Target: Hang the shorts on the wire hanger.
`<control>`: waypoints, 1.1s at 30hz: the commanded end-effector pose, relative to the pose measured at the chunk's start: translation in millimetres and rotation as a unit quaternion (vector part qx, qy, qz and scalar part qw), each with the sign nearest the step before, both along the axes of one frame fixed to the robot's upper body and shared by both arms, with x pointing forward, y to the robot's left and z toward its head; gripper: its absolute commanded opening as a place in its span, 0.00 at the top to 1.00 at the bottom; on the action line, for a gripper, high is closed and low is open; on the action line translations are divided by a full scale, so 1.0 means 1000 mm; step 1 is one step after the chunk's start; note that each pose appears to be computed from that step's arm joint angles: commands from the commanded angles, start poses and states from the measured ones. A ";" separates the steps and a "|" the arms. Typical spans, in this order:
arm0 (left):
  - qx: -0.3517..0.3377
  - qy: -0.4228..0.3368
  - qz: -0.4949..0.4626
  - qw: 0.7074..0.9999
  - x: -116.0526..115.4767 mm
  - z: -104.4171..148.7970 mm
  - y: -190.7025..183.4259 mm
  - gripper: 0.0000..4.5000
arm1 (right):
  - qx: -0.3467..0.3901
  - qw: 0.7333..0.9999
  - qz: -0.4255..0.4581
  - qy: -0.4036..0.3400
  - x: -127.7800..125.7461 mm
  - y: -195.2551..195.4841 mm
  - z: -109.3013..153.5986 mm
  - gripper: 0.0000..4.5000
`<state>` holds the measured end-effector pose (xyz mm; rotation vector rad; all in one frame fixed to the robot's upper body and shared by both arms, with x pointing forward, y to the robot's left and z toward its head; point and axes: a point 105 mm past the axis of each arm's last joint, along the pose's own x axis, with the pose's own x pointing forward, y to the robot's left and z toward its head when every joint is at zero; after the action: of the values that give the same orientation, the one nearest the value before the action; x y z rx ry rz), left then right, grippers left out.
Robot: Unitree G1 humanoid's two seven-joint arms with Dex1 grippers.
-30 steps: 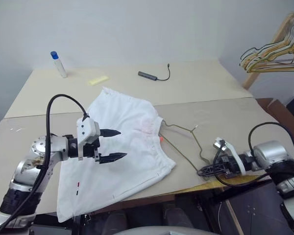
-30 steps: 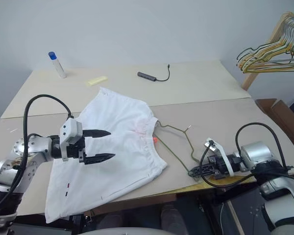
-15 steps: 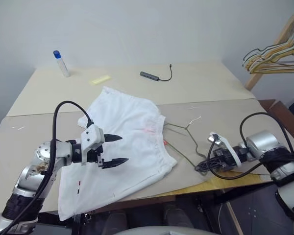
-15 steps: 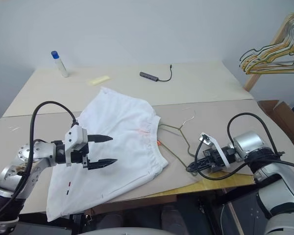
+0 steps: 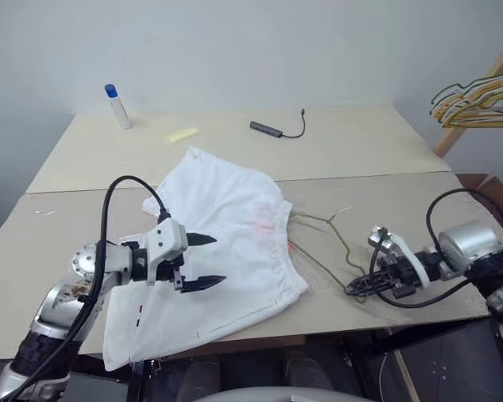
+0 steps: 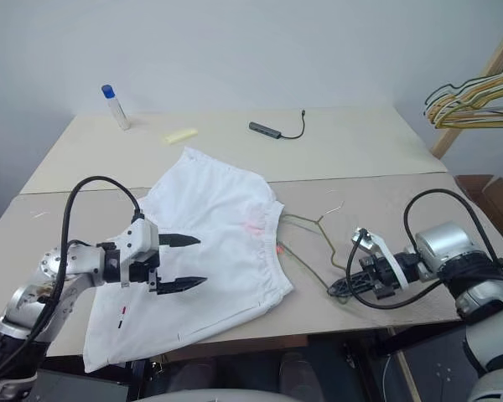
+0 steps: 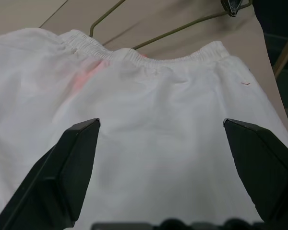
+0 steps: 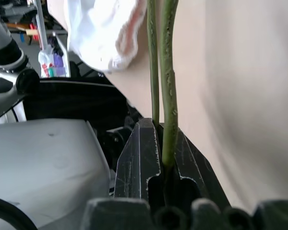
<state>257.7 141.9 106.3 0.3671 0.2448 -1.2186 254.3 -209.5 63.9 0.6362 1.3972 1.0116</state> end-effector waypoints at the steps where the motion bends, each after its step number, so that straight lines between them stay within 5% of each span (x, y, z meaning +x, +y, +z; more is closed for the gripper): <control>1: 0.005 -0.020 -0.011 1.000 0.003 0.006 -0.003 0.01 | 0.030 1.000 -0.004 -0.006 0.009 0.007 0.007 1.00; 17: 0.004 -0.020 0.003 1.000 0.003 0.004 0.002 0.01 | 0.072 0.992 -0.080 -0.069 0.049 0.018 0.005 1.00; 21: 0.004 -0.018 0.005 1.000 0.003 0.001 0.001 0.01 | 0.041 0.985 -0.060 -0.159 0.058 0.020 0.002 1.00; 27: 0.009 -0.024 0.006 1.000 0.005 0.003 0.002 0.01 | -0.026 0.944 -0.027 -0.327 0.076 0.030 0.016 1.00; 33: 0.018 -0.052 0.025 0.998 0.021 0.012 0.011 0.01 | -0.139 0.871 0.043 -0.469 0.085 0.036 0.038 1.00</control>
<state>269.3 149.4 102.6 0.3975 0.2499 -1.1747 329.7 -173.6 76.6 -0.0255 0.7695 0.9771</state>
